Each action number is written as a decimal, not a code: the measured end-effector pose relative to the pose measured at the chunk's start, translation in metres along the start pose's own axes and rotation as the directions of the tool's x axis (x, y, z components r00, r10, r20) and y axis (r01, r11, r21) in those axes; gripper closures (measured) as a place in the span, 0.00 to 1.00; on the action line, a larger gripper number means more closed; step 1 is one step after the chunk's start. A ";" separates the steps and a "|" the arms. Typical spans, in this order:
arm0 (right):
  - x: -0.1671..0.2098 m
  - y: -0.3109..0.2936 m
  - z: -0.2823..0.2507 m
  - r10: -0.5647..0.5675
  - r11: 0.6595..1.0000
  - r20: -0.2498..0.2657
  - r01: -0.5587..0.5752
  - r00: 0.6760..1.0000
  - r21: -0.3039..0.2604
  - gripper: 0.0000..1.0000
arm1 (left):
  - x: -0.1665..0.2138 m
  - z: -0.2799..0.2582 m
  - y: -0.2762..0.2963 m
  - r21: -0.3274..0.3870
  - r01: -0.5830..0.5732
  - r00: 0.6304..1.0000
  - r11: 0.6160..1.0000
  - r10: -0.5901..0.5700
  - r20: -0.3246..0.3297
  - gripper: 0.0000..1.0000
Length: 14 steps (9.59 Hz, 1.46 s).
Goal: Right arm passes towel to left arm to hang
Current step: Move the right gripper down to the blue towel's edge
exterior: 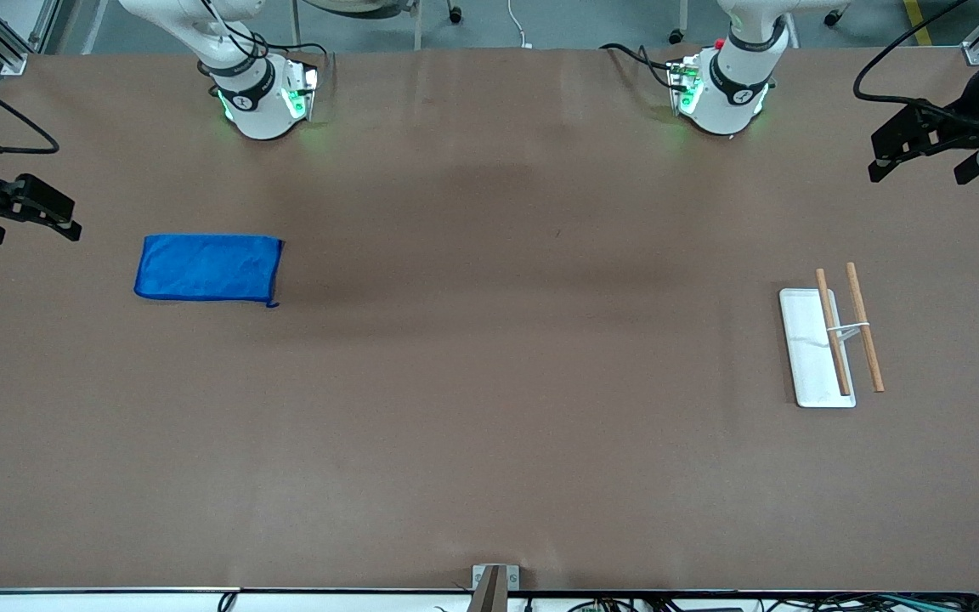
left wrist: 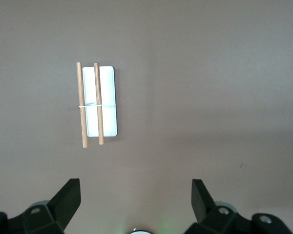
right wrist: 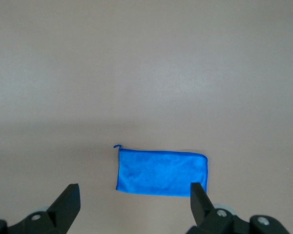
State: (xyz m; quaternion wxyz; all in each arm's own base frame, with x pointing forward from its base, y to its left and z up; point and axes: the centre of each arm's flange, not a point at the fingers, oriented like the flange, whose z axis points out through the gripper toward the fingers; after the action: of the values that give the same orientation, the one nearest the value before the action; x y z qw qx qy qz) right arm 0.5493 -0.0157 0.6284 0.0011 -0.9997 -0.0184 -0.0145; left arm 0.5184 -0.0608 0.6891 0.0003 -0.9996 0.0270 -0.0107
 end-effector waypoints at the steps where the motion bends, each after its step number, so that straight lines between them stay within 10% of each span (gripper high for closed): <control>1: 0.000 0.000 0.001 0.000 1.000 0.000 0.000 1.000 0.000 0.00 | 0.000 0.000 0.000 0.000 0.000 1.000 1.000 0.000 0.001 0.00; 9: 0.001 0.032 0.021 0.049 0.999 0.028 -0.049 0.998 0.001 0.02 | 0.008 0.017 -0.001 0.046 -0.009 0.999 0.999 0.008 0.032 0.00; 14: -0.014 0.083 0.181 0.093 0.996 0.074 -0.093 0.993 0.005 0.02 | 0.011 0.025 0.001 0.046 -0.012 0.999 0.999 0.011 0.033 0.00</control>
State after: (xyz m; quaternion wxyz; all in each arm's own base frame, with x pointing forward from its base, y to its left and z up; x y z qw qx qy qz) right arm 0.5438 -0.0984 0.4469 0.0053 -0.9993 0.0280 0.0227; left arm 0.5303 -0.0620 0.6646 0.0239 -0.9992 0.0324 0.0052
